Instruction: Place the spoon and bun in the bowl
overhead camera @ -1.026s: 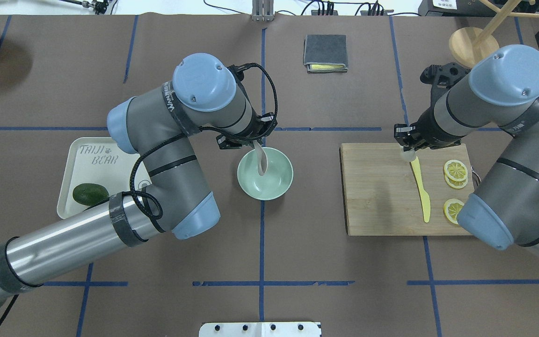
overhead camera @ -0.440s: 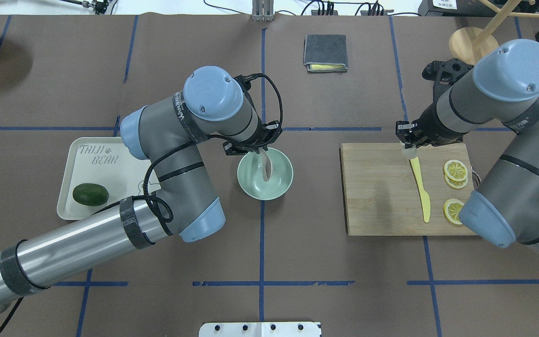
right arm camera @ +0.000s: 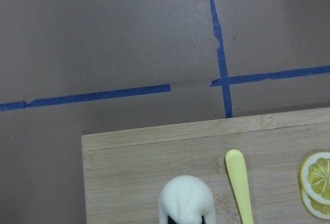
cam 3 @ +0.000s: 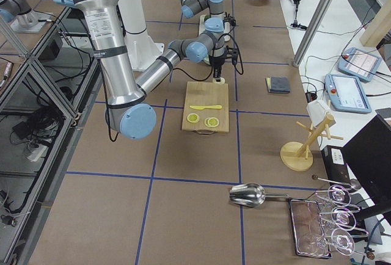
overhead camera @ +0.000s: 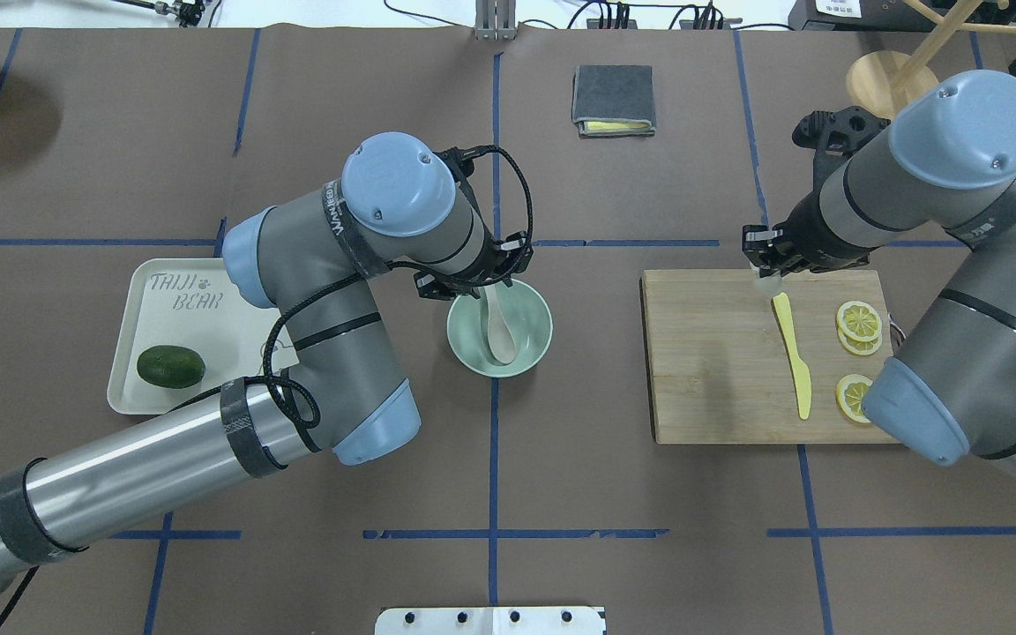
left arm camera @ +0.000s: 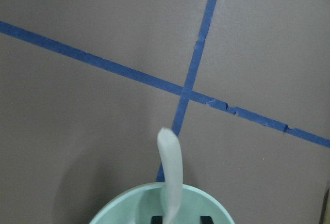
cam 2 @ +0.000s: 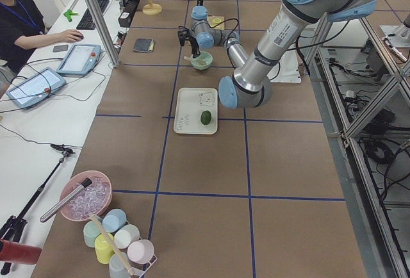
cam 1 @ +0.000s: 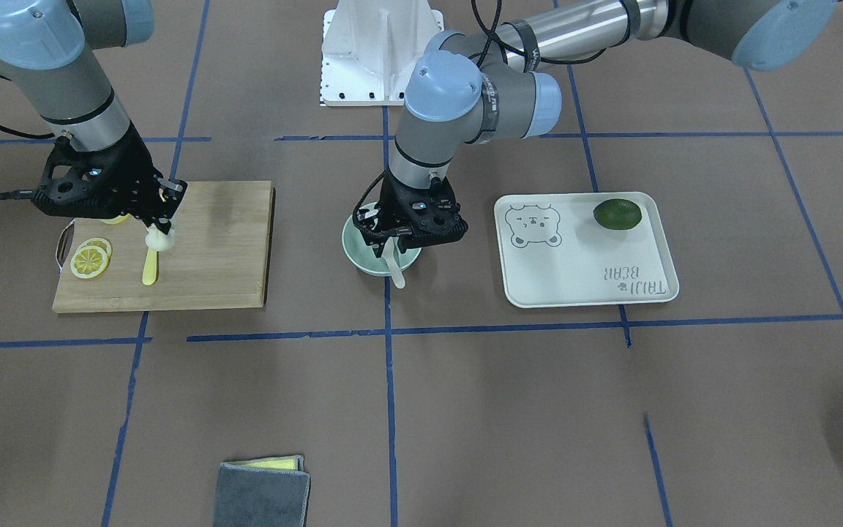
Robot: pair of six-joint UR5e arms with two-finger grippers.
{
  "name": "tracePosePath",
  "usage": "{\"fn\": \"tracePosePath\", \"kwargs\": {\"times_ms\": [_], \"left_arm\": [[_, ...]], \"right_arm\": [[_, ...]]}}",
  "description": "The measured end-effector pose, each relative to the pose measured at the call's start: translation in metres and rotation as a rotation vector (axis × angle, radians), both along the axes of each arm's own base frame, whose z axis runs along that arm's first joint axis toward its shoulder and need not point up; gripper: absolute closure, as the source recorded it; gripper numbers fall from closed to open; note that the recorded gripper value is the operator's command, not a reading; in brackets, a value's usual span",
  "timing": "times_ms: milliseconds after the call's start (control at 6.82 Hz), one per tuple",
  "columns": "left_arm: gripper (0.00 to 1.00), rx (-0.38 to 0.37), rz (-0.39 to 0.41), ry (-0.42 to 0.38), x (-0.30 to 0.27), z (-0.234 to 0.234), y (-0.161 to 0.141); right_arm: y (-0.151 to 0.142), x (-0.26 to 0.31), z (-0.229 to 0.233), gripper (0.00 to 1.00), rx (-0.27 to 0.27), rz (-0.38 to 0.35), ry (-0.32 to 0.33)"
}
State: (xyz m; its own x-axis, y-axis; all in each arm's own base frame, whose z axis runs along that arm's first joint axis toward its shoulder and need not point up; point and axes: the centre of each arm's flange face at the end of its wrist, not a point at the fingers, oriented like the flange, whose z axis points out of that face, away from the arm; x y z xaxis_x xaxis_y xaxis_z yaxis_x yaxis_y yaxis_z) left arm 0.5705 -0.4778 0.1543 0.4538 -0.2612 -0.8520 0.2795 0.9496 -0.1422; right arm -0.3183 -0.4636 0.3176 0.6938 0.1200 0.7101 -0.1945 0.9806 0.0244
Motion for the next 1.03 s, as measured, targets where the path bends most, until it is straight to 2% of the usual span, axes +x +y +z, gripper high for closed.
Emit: {"fn": "tracePosePath", "kwargs": {"times_ms": [293, 586, 1026], "left_arm": [[0.0, 0.059, 0.036, -0.036, -0.031, 0.0, 0.01], [0.0, 0.165, 0.08, -0.154, -0.096, 0.012, -0.006], [0.0, 0.33, 0.127, -0.306, -0.207, 0.056, -0.039]], "right_arm": [[0.0, -0.013, -0.02, 1.0, 0.011, -0.015, -0.023], [0.005, -0.052, -0.063, 1.0, 0.019, -0.058, -0.044], [0.017, -0.143, -0.128, 1.0, -0.018, -0.078, -0.085]]}}
